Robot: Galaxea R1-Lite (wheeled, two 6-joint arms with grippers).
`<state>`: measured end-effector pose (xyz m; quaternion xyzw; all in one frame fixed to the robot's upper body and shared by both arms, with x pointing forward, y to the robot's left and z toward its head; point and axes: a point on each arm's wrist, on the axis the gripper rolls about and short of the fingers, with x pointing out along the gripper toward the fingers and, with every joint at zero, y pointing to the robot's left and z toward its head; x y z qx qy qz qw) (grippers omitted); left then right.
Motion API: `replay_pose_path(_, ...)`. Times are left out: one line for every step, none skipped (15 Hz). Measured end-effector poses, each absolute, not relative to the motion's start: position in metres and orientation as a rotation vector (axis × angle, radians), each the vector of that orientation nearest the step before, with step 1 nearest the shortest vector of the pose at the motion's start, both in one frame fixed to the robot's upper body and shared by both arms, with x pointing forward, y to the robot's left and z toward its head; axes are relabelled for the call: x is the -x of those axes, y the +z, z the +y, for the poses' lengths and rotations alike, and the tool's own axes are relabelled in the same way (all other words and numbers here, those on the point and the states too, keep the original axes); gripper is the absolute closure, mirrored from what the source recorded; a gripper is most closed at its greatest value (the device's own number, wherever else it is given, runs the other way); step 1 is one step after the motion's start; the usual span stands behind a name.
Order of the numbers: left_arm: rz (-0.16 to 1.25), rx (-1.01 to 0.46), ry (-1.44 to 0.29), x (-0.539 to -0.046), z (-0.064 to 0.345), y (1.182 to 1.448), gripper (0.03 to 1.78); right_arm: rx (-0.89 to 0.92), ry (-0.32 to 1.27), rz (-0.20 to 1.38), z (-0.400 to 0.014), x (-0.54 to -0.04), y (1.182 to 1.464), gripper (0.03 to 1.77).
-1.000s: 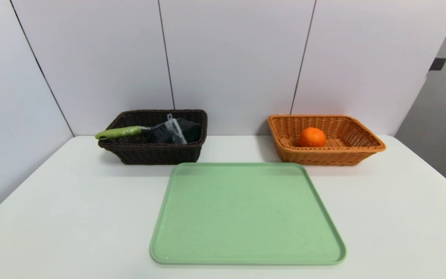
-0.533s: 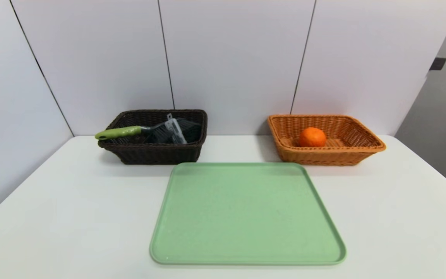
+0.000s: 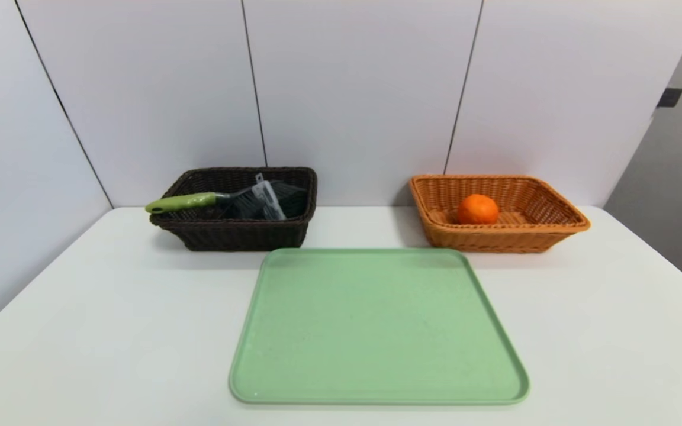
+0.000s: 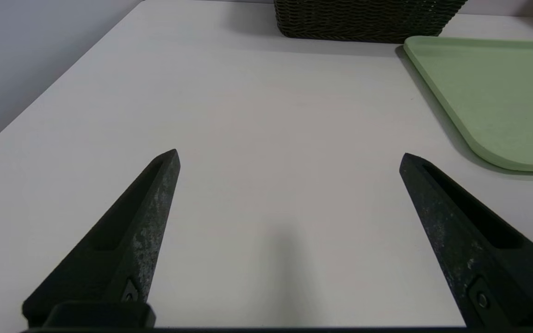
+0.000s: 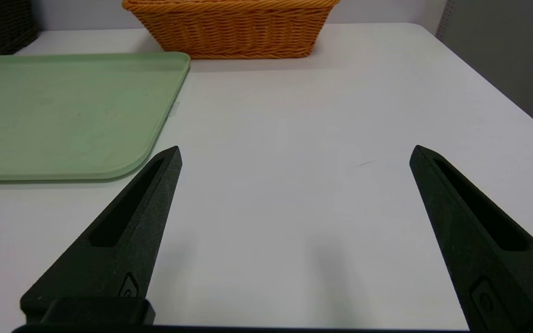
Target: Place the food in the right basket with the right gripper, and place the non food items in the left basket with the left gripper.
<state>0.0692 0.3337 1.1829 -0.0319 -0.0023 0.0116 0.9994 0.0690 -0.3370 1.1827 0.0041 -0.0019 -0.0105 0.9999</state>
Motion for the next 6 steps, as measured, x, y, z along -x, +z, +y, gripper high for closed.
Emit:
replay_pose_path(-0.005,0.064,0.023,-0.0692,0.3337,1.1829,0.12,-0.010,-0.021,-0.004,-0.3370,-0.0690,1.1826,0.10)
replay_pose_path(-0.005,0.064,0.023,-0.0692,0.3337,1.1829,0.12,-0.015,-0.021,-0.003,-0.3370,-0.0690,1.1826,0.10)
replay_pose_path(-0.004,0.064,0.023,-0.0692,0.3337,1.1829,0.12,-0.018,-0.021,-0.004,-0.3370,-0.0690,1.1827,0.10)
replay_pose_path(-0.005,0.064,0.023,-0.0692,0.3337,1.1829,0.12,-0.018,-0.021,-0.005,-0.3370,-0.0690,1.1827,0.10)
replay_pose_path(-0.005,0.064,0.023,-0.0692,0.3337,1.1829,0.12,-0.019,-0.021,-0.005,-0.3370,-0.0690,1.1827,0.10)
replay_pose_path(-0.005,0.064,0.023,-0.0692,0.3337,1.1829,0.12,-0.020,-0.021,-0.004,-0.3370,-0.0690,1.1827,0.10)
